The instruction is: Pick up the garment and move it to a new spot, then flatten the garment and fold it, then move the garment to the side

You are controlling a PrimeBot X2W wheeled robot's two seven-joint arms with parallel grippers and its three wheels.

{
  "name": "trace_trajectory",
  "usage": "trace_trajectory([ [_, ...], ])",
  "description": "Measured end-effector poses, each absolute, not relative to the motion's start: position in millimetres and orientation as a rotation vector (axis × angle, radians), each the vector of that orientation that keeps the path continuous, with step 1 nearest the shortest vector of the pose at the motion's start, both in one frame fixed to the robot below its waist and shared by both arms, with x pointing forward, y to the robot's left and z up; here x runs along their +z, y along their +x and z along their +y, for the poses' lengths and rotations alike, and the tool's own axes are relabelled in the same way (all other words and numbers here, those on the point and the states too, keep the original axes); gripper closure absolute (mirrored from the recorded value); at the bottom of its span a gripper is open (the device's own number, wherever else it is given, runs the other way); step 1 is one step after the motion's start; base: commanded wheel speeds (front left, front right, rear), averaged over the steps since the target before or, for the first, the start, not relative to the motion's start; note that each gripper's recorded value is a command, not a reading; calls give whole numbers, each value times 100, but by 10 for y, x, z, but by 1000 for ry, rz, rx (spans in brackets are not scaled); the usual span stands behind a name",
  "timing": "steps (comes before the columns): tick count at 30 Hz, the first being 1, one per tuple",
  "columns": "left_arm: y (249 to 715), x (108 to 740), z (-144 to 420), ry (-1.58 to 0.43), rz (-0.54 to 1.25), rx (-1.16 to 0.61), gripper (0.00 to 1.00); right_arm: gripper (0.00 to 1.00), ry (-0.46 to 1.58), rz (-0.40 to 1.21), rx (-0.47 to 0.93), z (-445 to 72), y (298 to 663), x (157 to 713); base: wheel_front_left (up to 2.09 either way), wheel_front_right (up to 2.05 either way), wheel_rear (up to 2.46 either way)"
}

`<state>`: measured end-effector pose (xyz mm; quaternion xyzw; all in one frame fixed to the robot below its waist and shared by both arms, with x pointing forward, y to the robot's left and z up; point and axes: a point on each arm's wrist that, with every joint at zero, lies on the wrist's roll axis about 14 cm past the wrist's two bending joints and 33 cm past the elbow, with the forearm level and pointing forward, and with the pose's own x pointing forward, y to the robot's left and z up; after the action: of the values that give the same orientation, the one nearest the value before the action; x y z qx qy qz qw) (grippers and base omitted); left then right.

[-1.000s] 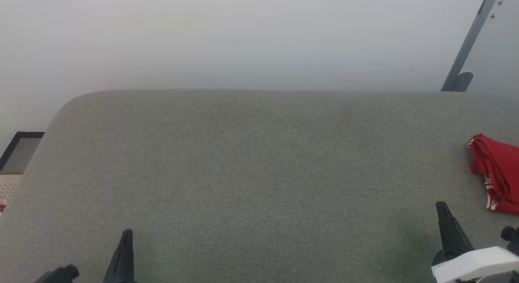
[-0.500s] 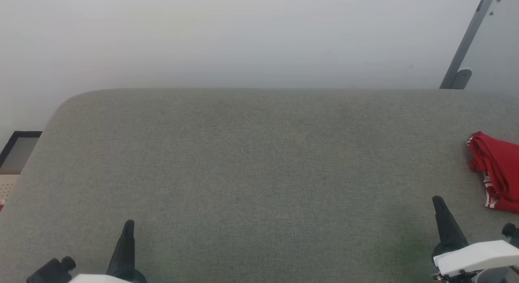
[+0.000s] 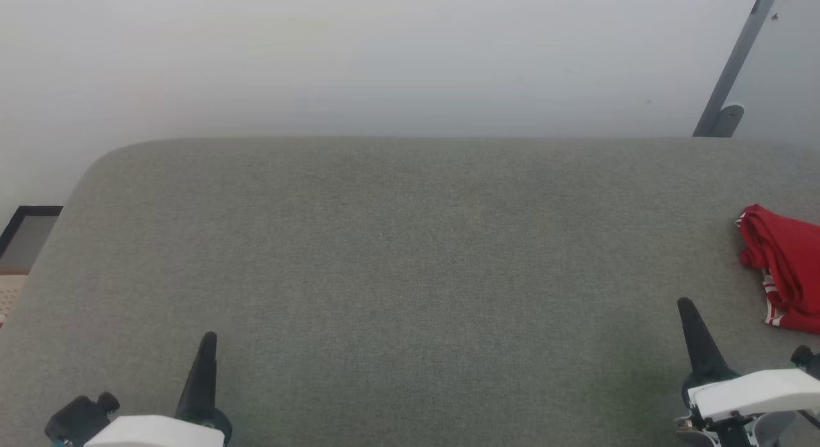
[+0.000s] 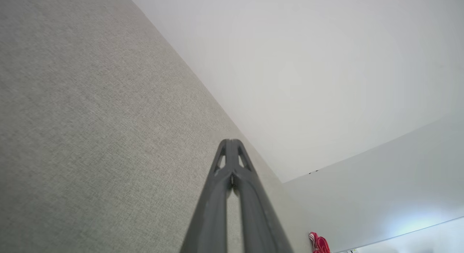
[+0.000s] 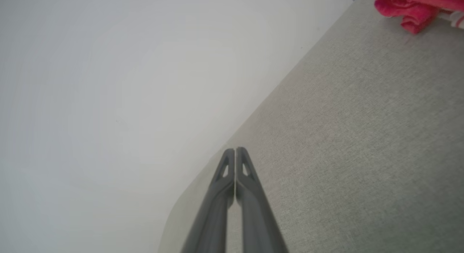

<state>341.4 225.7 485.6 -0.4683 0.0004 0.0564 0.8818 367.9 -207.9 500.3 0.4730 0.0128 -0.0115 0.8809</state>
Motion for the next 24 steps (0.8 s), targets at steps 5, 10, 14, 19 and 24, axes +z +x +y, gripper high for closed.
trace_trajectory([
  [5,3444,4856,2245,-1030,2,117,100,100,1038,32,-27,-2075,3686,4985,0,0,0],
  [10,3495,4881,2227,-1083,0,108,100,100,1087,30,-26,-2069,3710,4995,0,0,0],
  [14,3520,4881,2213,-1117,4,104,100,100,1127,28,-25,-2061,3725,5000,0,0,0],
  [19,3551,4888,2193,-1167,7,98,100,100,1173,30,-26,-2055,3733,4993,0,0,0],
  [24,3599,4921,2177,-1212,1,88,100,100,1217,24,-21,-2044,3759,5014,0,0,0],
])
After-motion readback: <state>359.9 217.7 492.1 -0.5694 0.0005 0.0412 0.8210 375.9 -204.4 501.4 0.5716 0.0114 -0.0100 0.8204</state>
